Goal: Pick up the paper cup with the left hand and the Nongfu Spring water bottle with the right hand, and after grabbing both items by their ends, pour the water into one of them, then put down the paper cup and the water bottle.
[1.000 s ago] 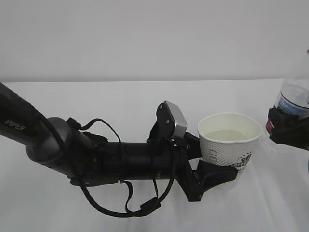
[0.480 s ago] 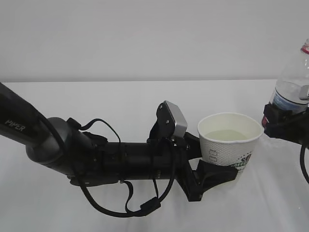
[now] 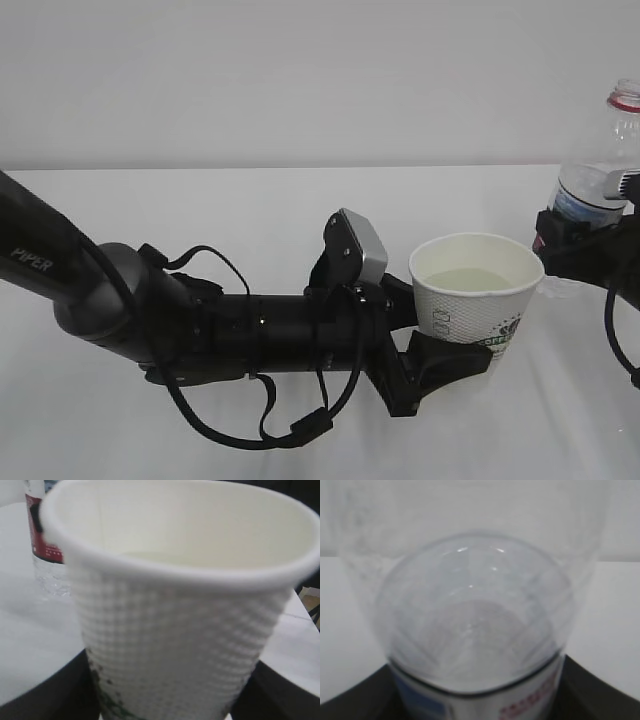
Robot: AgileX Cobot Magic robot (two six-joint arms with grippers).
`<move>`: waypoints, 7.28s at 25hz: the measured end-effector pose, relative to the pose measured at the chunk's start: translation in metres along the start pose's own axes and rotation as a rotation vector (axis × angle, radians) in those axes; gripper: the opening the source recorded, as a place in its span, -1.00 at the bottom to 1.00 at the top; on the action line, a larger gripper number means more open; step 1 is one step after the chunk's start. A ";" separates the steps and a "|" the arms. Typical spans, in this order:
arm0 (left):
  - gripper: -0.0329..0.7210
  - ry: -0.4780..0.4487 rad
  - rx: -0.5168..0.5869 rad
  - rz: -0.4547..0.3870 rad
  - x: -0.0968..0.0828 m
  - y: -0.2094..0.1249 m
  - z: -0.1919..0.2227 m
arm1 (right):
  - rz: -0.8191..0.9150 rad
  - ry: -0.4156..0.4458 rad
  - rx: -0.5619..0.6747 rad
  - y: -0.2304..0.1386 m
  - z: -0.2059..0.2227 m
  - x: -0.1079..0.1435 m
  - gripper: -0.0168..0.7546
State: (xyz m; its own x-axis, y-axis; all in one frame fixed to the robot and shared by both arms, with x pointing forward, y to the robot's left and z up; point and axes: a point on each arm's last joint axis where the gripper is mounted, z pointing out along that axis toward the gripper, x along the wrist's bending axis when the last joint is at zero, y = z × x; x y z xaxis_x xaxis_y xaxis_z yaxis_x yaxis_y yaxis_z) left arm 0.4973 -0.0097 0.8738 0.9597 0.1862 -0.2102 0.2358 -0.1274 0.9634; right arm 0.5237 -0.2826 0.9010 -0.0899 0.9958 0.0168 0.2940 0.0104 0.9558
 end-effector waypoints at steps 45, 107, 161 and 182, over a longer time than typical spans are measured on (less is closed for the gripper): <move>0.39 0.000 0.000 0.000 0.000 0.000 0.000 | 0.023 0.000 -0.008 -0.010 0.005 0.000 0.23; 0.38 0.003 0.006 0.000 0.000 -0.001 0.000 | 0.001 0.038 0.067 -0.016 0.005 0.003 0.62; 0.37 0.004 0.007 0.000 0.000 -0.001 0.000 | 0.062 0.019 -0.153 0.021 -0.096 0.006 0.77; 0.37 0.058 -0.023 -0.035 0.005 0.002 0.000 | 0.035 -0.011 -0.065 0.065 -0.117 0.005 0.76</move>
State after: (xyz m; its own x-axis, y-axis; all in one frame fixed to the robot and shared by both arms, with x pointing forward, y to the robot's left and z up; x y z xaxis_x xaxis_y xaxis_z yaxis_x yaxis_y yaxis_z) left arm 0.5028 -0.0087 0.8746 0.9406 0.2459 -0.2343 0.2646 -0.0981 0.9594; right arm 0.4309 -0.2874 0.9976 -0.0698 0.9964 0.0473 0.2346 -0.0297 0.9716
